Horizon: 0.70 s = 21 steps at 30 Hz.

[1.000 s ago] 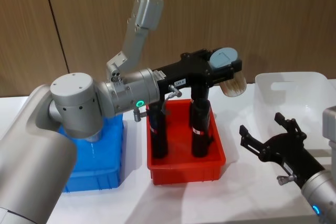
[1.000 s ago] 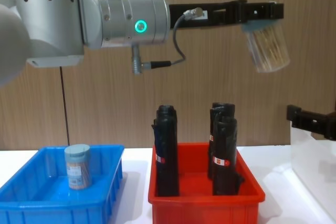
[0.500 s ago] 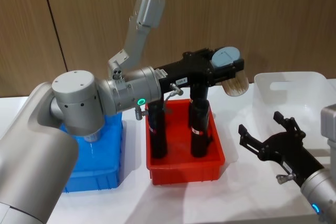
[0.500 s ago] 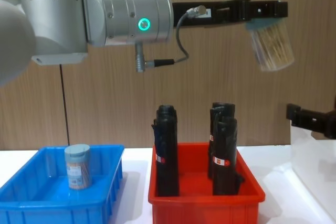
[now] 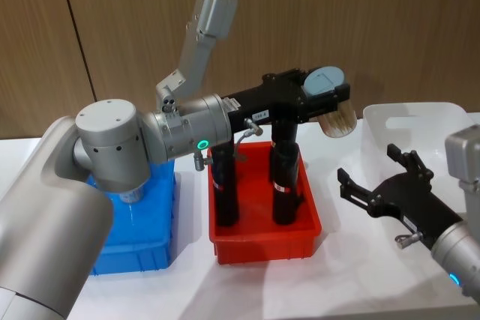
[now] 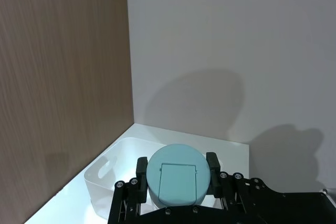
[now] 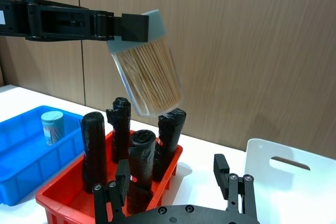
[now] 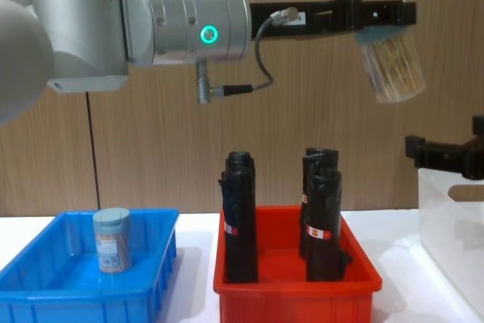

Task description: Pick the cotton swabs from the blue box and place them into the white box.

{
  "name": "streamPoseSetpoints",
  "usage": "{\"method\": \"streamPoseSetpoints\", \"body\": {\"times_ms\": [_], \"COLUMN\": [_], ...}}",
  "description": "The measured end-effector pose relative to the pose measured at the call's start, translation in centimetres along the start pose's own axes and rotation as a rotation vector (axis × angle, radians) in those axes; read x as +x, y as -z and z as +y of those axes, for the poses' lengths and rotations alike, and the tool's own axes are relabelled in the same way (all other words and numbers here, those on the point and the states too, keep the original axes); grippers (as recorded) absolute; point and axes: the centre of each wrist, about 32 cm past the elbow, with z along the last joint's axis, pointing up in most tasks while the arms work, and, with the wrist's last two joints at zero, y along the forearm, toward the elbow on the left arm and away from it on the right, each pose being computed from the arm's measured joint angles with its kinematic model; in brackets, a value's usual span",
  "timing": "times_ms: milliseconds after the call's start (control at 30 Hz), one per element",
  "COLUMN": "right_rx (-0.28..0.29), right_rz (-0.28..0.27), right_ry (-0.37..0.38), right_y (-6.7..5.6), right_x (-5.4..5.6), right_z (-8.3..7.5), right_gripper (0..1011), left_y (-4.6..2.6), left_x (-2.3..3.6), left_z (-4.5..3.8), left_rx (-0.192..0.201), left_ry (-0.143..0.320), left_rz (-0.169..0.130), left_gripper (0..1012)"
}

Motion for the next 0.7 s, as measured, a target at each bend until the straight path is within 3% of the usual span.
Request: {"method": "streamPoseSetpoints", "body": {"times_ms": [367, 700], "right_rx": [-0.017, -0.024], "right_rz": [-0.052, -0.061], "right_ry": [-0.028, -0.048], "right_y": [-1.4, -2.3], "right_x": [0.8, 1.1], "right_z": [1.1, 1.8], "right_gripper": [1002, 1002], "left_y": [-0.02, -0.03], "left_x": [0.01, 0.02], "left_z": [-0.04, -0.05], "left_rx": [0.000, 0.000], "left_ry": [0.002, 0.002], "left_rz": [0.000, 0.000], "left_gripper": [671, 671]}}
